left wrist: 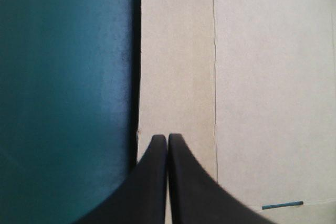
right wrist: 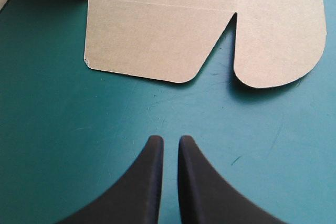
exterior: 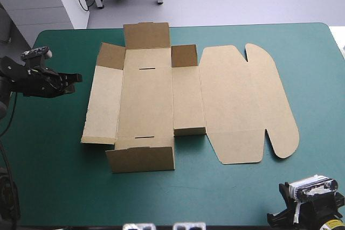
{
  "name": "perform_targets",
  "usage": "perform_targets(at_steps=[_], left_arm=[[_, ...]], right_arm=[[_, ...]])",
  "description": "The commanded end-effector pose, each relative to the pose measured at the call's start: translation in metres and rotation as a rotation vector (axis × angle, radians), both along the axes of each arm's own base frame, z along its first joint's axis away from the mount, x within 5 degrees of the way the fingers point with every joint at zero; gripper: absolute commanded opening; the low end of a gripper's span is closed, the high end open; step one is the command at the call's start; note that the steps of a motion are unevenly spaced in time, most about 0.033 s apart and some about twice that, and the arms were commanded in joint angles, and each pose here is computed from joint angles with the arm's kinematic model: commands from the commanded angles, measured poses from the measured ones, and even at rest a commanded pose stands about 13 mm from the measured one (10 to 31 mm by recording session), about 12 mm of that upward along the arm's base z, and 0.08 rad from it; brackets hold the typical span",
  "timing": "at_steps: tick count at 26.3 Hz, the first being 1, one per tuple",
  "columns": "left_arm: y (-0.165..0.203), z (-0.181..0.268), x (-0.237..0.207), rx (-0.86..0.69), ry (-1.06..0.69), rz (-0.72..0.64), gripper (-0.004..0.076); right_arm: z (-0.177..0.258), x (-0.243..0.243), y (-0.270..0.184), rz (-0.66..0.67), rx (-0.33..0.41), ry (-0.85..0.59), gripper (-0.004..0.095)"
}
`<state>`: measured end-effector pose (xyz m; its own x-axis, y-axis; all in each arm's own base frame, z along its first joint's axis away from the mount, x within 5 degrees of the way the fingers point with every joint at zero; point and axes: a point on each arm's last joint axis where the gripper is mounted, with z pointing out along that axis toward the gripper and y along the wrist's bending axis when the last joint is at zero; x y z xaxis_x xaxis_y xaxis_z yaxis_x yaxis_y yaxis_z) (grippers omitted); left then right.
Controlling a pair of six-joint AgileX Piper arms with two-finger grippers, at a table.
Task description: Fold the box
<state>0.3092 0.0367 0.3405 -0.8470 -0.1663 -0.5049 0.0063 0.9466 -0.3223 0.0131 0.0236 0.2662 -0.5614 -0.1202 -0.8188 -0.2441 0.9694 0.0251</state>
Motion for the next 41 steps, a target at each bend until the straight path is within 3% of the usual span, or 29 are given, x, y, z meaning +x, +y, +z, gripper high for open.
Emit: perform_targets(at_steps=[1, 5, 12, 19, 21, 27, 35, 41], left_arm=[[0.029, 0.001, 0.009, -0.218, -0.043, -0.01, -0.0008], [0.053, -0.027, 0.014, -0.363, 0.026, -0.095, -0.0008], [0.061, -0.053, 0.021, -0.321, 0.114, -0.11, 0.002], [0.061, -0.062, 0.017, -0.324, 0.155, -0.102, 0.0363], [0.058, -0.07, 0.015, -0.354, 0.171, -0.103, 0.0411], [0.05, -0.097, 0.007, -0.409, 0.184, -0.163, 0.0413], [0.046, -0.106, 0.014, -0.418, 0.164, -0.14, 0.041], [0.034, -0.124, 0.026, -0.511, 0.205, -0.155, 0.041]], right_arm=[[0.011, 0.004, 0.001, 0.0, 0.015, -0.066, 0.0089], [0.011, 0.004, 0.001, 0.0, 0.015, -0.066, 0.0089], [0.01, 0.004, 0.0, -0.002, 0.012, -0.065, 0.0089], [0.01, 0.004, 0.0, -0.003, 0.013, -0.065, 0.0089], [0.01, 0.004, 0.0, -0.003, 0.013, -0.065, 0.0089], [0.01, 0.004, 0.0, -0.003, 0.013, -0.065, 0.0089], [0.01, 0.004, 0.0, -0.003, 0.011, -0.065, 0.0089], [0.01, 0.004, 0.0, -0.003, 0.011, -0.065, 0.0088]])
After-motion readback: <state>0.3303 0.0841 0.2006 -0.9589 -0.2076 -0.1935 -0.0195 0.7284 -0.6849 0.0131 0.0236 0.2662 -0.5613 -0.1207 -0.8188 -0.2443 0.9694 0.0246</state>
